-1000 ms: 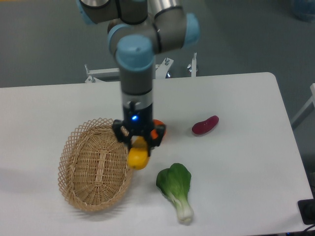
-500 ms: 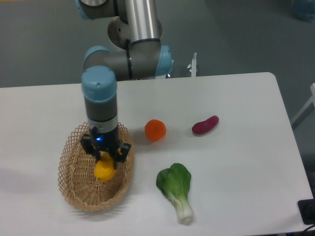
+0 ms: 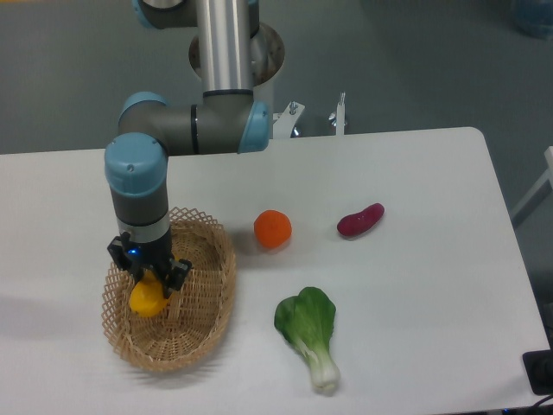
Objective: Place the mango in the basket
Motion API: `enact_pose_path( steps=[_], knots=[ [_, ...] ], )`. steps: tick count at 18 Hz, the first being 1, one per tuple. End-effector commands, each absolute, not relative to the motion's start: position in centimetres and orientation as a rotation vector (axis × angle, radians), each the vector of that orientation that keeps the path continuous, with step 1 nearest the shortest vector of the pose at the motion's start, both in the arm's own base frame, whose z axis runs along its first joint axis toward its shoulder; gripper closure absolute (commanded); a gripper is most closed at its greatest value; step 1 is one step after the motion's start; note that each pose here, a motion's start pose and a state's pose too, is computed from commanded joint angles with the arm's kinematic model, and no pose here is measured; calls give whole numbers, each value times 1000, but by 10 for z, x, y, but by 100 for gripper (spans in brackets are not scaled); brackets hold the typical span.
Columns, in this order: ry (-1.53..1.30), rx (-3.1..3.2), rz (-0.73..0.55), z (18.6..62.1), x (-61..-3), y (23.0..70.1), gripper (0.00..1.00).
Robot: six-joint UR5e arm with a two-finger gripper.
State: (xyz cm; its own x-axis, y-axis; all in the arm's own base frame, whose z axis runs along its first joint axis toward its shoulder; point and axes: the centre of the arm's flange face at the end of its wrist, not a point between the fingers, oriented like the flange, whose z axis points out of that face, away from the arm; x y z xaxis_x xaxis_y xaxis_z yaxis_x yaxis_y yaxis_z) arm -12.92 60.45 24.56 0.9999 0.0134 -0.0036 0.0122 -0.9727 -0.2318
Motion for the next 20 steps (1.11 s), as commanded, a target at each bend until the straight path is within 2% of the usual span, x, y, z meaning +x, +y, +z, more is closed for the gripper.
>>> enact_pose_path(
  steps=[1, 2, 3, 5, 10, 14, 20],
  knots=[
    [-14, -2904, 10, 247, -129, 607, 41],
    [-12, -2903, 11, 247, -130, 608, 31],
    [-12, -2903, 14, 247, -130, 608, 16],
    [-12, -2902, 17, 248, -130, 608, 0],
    [-20, -2885, 34, 259, -137, 612, 0],
    [-121, -2839, 132, 295, -182, 602, 0],
    [-215, -2840, 229, 349, -263, 560, 0]
  ],
)
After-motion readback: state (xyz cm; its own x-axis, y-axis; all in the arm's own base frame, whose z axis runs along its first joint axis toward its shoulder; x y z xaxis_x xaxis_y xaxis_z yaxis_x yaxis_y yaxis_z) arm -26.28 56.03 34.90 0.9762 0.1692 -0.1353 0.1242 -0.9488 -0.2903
